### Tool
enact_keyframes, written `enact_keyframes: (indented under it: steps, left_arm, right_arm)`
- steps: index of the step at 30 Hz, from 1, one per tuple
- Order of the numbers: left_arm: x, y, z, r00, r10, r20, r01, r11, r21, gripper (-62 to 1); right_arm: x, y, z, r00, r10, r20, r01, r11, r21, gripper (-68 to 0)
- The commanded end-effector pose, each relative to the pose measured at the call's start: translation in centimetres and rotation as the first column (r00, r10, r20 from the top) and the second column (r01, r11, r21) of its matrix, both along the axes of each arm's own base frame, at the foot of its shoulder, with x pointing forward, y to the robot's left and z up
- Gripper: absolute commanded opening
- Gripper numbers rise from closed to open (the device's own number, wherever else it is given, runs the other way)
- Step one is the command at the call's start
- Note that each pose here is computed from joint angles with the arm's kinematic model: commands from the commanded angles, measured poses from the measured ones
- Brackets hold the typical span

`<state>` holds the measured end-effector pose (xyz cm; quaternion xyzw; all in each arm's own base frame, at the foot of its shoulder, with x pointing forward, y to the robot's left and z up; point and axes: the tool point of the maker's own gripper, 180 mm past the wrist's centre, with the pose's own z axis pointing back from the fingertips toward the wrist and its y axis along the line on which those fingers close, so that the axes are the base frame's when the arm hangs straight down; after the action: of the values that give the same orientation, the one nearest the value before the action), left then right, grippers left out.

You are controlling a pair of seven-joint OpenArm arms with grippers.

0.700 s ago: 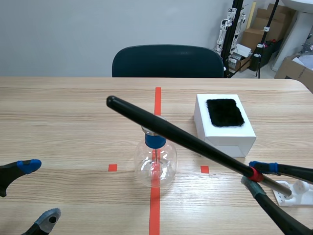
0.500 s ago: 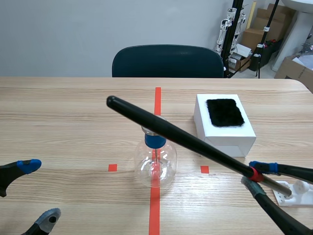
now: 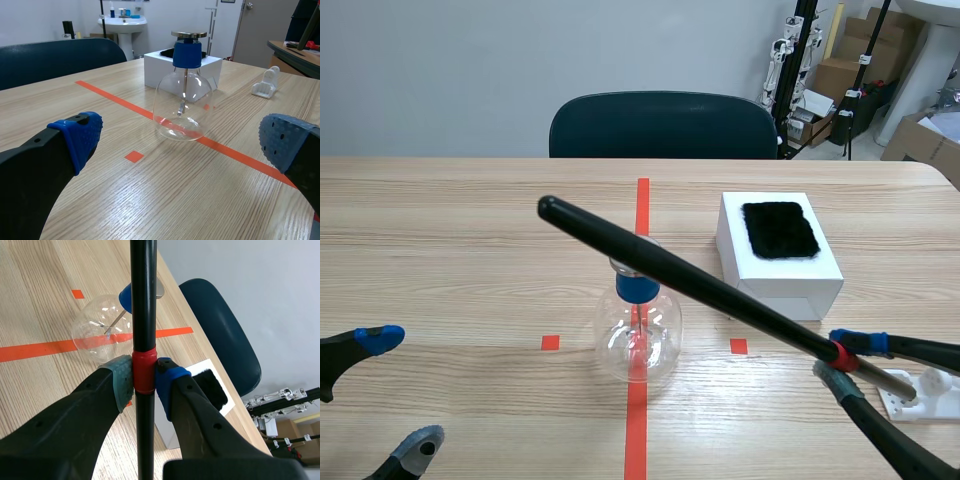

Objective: Do the electroscope experiment. put the rod down on the box

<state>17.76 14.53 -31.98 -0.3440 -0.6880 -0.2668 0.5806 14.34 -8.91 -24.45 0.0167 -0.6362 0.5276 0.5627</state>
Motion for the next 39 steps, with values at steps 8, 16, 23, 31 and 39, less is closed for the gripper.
enact_keyframes:
  steps: [8, 16, 23, 31, 39]
  left_arm:
    - [0.3, 0.6, 0.7, 1.000, 0.012, 0.026, -0.011, 1.000, -0.006, 1.4]
    - [0.3, 0.6, 0.7, 1.000, 0.012, 0.026, -0.011, 1.000, -0.006, 1.4]
    - [0.3, 0.6, 0.7, 1.000, 0.012, 0.026, -0.011, 1.000, -0.006, 1.4]
    - [0.3, 0.6, 0.7, 1.000, 0.012, 0.026, -0.011, 1.000, -0.006, 1.4]
    - [0.3, 0.6, 0.7, 1.000, 0.012, 0.026, -0.011, 1.000, -0.006, 1.4]
  right_arm:
    - [0.1, 0.3, 0.6, 1.000, 0.013, 0.020, -0.013, 1.000, 0.021, -63.8]
    - [0.3, 0.2, 0.7, 1.000, 0.009, 0.025, -0.009, 1.000, 0.017, -63.8]
    - [0.3, 0.2, 0.7, 1.000, 0.009, 0.025, -0.009, 1.000, 0.017, -63.8]
    - [0.4, 0.2, 0.6, 1.000, 0.005, 0.023, -0.006, 1.000, 0.015, -63.8]
    - [1.9, -1.7, 0.8, 0.990, -0.135, -0.034, 0.137, 0.988, 0.075, -63.8]
